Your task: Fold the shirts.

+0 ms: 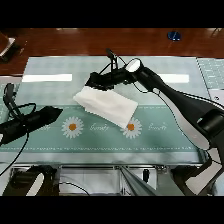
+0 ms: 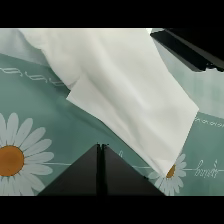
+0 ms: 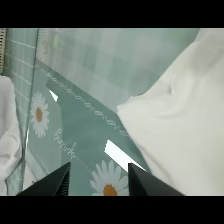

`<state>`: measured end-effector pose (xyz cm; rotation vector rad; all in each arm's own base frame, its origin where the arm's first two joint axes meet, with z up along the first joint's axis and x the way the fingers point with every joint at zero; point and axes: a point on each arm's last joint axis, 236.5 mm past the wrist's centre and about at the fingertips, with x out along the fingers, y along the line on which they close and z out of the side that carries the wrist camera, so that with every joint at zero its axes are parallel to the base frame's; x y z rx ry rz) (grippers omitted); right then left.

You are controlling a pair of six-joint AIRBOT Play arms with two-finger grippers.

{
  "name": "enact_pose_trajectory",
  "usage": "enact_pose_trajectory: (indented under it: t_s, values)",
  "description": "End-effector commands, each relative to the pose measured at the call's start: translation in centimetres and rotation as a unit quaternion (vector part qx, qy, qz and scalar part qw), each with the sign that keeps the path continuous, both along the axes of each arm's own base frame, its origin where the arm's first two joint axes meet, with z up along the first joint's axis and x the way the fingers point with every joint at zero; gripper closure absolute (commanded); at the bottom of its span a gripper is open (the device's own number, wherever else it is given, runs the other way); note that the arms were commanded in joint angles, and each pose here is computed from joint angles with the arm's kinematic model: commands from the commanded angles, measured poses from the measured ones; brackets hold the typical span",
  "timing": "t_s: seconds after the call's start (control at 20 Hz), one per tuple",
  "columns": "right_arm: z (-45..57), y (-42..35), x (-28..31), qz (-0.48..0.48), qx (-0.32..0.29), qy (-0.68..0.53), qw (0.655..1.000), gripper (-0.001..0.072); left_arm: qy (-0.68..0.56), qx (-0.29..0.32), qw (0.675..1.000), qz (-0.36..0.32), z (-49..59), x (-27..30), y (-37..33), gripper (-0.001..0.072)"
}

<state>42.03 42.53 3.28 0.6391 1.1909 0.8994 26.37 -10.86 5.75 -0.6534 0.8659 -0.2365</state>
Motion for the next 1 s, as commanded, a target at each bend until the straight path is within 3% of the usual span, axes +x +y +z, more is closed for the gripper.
enact_pose_trajectory:
  t_s: [0.0,0.15,0.25,0.35,0.45,0.55,0.65,0.75,0.95]
  values:
    - [2.5,-3.2,-0.8,0.037,0.013,0.018,0.999,0.0299,0.015,0.007,1.000,-0.005,-1.2,0.3,0.1,0.0690]
    - [7.1,-11.5,-2.0,0.069,-0.037,-0.011,0.997,0.0300,0.014,0.019,1.000,-0.014,-1.6,0.5,0.2,0.0690]
    - [9.0,-18.2,-3.3,0.058,-0.138,-0.060,0.987,0.0300,0.009,0.019,1.000,-0.009,-1.5,0.7,0.3,0.0690]
    - [8.9,-26.5,-3.7,-0.041,-0.271,-0.099,0.957,0.0300,0.007,0.018,1.000,-0.007,-1.4,0.9,0.3,0.0690]
    - [7.0,-34.2,-5.1,-0.186,-0.345,-0.107,0.914,0.0301,0.008,0.019,1.000,-0.009,-1.5,0.8,0.3,0.0690]
    - [2.7,-38.2,-8.4,-0.326,-0.329,-0.064,0.884,0.0302,0.009,0.018,1.000,-0.009,-1.6,0.7,0.3,0.0690]
    - [-1.8,-36.9,-10.8,-0.411,-0.235,-0.016,0.881,0.0302,0.011,0.018,1.000,-0.009,-1.7,0.7,0.3,0.0690]
    - [-5.8,-33.6,-12.8,-0.416,-0.161,0.049,0.894,0.0303,0.010,0.018,1.000,-0.008,-1.7,0.7,0.3,0.0690]
    - [-10.5,-28.0,-14.6,-0.323,-0.133,0.130,0.928,0.0303,0.012,0.018,1.000,-0.008,-1.8,0.7,0.3,0.0690]
